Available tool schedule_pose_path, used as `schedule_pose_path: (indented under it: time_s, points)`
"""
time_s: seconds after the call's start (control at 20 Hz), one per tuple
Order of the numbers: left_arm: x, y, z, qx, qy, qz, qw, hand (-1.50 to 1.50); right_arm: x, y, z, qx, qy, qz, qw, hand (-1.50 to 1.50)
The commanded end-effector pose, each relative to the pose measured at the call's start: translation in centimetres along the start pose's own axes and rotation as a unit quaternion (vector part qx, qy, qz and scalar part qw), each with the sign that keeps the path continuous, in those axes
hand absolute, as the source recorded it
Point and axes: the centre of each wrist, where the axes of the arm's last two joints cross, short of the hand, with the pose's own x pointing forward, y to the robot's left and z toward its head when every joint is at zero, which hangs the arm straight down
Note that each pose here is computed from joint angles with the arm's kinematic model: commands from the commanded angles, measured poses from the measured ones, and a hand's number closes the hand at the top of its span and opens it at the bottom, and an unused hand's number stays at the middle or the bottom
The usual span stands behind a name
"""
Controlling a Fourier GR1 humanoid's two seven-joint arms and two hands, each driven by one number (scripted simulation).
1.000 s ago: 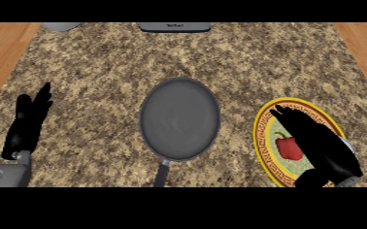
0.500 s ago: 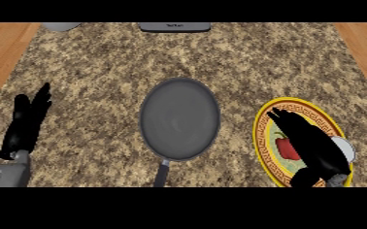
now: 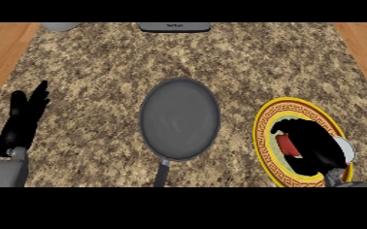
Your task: Pick the bell pepper from the plate and place it in the pan
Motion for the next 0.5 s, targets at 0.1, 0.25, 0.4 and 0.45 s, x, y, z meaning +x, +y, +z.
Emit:
schedule_pose_path:
  time_s: [0.1, 0.25, 0.4, 0.45]
  points:
    - [0.0, 0.1, 0.1, -0.001, 0.005, -0.003, 1.0, 0.0, -0.7, 0.1, -2.1, -0.039, -0.01, 0.021, 0.999, 1.5]
    - [0.8, -1.8, 0.6, 0.005, -0.002, 0.004, 1.0, 0.0, 0.6, -1.4, 0.0, -0.045, -0.004, 0.021, 0.999, 1.5]
    - [0.7, -0.1, -1.1, 0.008, -0.004, 0.004, 1.0, 0.0, -1.7, 0.9, -0.2, -0.017, 0.003, 0.007, 1.0, 1.5]
    - [-1.0, 0.6, -0.8, -0.001, 0.002, 0.007, 1.0, 0.0, -1.4, 1.5, 1.5, 0.003, 0.004, 0.01, 1.0, 1.5]
